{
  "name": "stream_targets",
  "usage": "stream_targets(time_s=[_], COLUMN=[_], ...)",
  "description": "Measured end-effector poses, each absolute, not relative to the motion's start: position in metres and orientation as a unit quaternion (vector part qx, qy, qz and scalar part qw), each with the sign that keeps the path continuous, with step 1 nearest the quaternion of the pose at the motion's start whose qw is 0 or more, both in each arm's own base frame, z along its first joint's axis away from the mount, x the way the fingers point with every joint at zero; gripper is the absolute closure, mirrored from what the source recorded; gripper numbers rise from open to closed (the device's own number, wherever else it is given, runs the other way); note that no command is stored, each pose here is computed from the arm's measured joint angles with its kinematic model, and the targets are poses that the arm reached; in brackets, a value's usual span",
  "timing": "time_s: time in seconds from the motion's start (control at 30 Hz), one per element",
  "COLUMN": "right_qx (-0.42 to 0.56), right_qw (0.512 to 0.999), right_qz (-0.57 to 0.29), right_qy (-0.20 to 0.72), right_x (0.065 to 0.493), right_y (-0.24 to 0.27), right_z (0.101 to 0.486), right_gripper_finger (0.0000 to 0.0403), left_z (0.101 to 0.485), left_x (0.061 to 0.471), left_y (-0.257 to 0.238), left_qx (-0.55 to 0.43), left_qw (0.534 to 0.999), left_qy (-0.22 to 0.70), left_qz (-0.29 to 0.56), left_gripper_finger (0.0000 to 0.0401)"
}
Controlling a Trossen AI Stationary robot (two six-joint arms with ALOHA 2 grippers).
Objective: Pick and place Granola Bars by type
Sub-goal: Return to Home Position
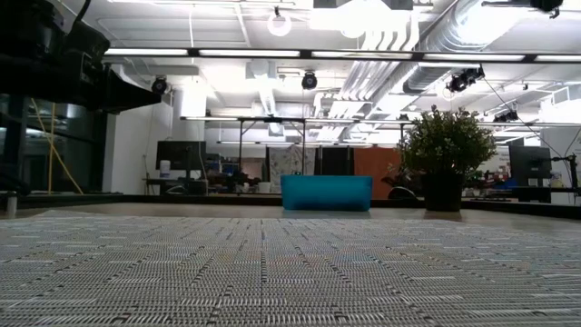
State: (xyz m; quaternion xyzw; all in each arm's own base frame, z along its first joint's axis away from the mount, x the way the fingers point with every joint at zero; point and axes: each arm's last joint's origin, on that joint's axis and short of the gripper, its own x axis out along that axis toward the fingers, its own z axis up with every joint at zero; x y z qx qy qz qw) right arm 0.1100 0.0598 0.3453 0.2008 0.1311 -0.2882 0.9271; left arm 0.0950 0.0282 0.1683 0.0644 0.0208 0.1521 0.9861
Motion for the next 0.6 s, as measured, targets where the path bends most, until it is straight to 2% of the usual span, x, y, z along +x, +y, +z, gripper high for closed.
stream_targets(time_s=[0.33, 0.6], right_qx=[0.279, 0.323], right_qw=[0.917, 0.926], right_qz=[-0.284, -0.190], right_qy=[0.015, -0.042], right_x=[0.110, 0.117], right_y=[0.048, 0.030], right_z=[0.282, 0.244], right_gripper_finger=[0.0402, 0.0402], left_z=[0.168, 0.168], left_x=[0.095, 0.095], left_y=[0.028, 0.028], left_qx=[0.064, 0.064], left_qw=[0.986, 0.986], left_qy=[0.021, 0.021], left_qz=[0.152, 0.152], left_gripper_finger=[0.0400, 0.0400])
